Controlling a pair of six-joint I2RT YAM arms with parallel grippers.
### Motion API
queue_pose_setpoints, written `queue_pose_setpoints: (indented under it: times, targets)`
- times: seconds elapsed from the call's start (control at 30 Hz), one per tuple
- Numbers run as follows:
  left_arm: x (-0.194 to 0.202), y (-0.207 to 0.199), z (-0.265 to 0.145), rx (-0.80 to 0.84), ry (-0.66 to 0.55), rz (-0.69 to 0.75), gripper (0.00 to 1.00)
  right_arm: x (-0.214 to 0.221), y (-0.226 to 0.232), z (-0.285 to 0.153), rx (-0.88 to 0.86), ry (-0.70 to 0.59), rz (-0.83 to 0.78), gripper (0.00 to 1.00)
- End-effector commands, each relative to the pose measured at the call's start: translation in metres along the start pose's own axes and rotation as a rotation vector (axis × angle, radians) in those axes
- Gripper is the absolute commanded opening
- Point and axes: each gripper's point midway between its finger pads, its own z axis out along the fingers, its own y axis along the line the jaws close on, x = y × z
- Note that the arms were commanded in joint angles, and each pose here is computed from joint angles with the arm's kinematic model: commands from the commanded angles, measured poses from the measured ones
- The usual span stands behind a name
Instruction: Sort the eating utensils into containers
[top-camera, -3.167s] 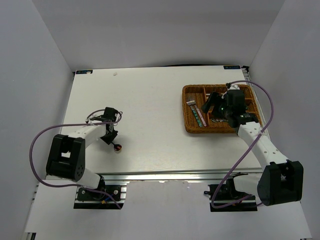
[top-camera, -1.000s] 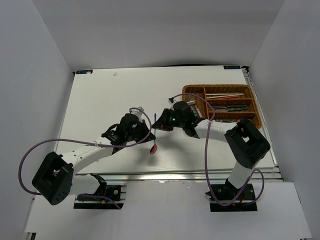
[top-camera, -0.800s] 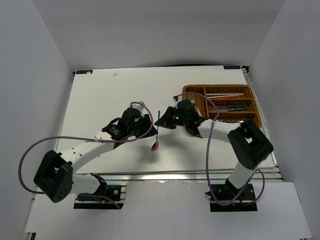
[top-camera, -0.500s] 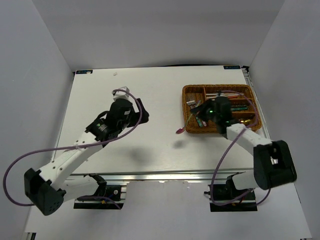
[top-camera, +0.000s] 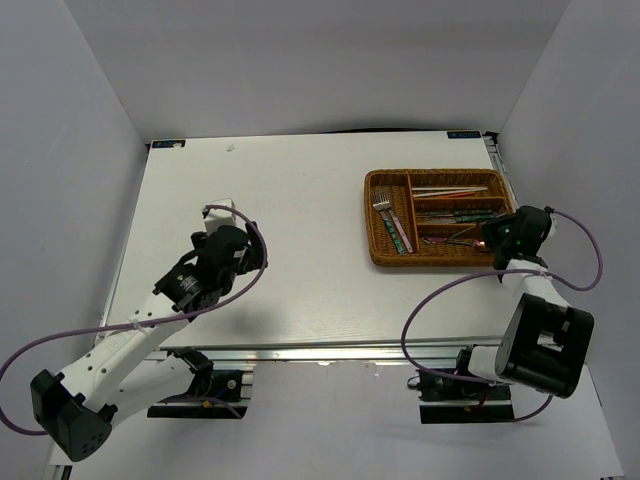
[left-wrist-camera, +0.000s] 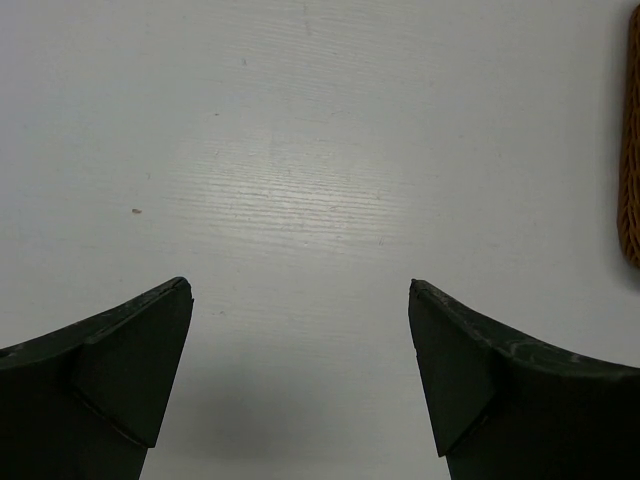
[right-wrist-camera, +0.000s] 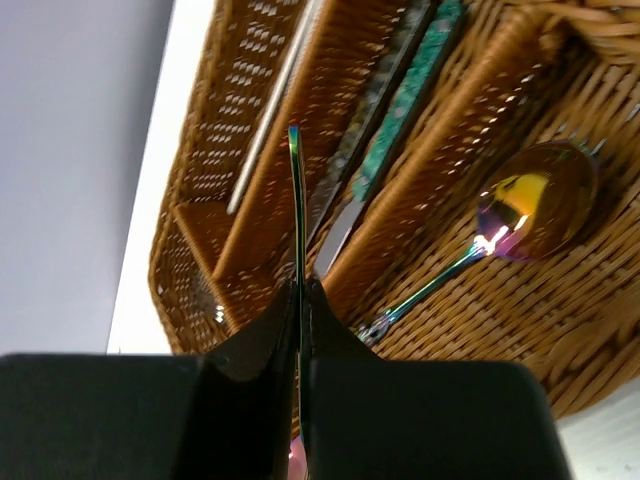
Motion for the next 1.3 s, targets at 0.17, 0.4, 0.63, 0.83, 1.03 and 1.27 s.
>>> queue_pose_setpoints:
  times: [0.17,0.4,0.63,0.83,1.03,1.27]
  targets:
    - [-0.001,-0.006,0.002,0.029,0.000,0.026,0.98,-0.011,-0.001,0.014,-0.014,-0.020,0.003,0.19]
    - [0.001,-0.009,0.002,0.045,0.010,0.031,0.98,-0.009,-0.011,0.009,0.026,-0.023,0.001,0.55]
    - [-0.005,0.000,-0.001,0.001,-0.018,0.010,0.98,-0.037,-0.015,-0.013,0.141,-0.133,-0.031,0.75]
    - [-0.011,0.015,-0.002,-0.085,-0.050,-0.017,0.98,-0.066,-0.002,-0.030,0.226,-0.183,-0.106,0.89]
    - [-0.037,0.038,-0.008,-0.251,-0.131,-0.074,0.98,-0.059,0.060,-0.049,0.035,-0.105,-0.307,0.89]
    - [-0.100,0.044,-0.025,-0.354,-0.236,-0.103,0.98,-0.003,0.142,-0.114,-0.166,-0.076,-0.846,0.89]
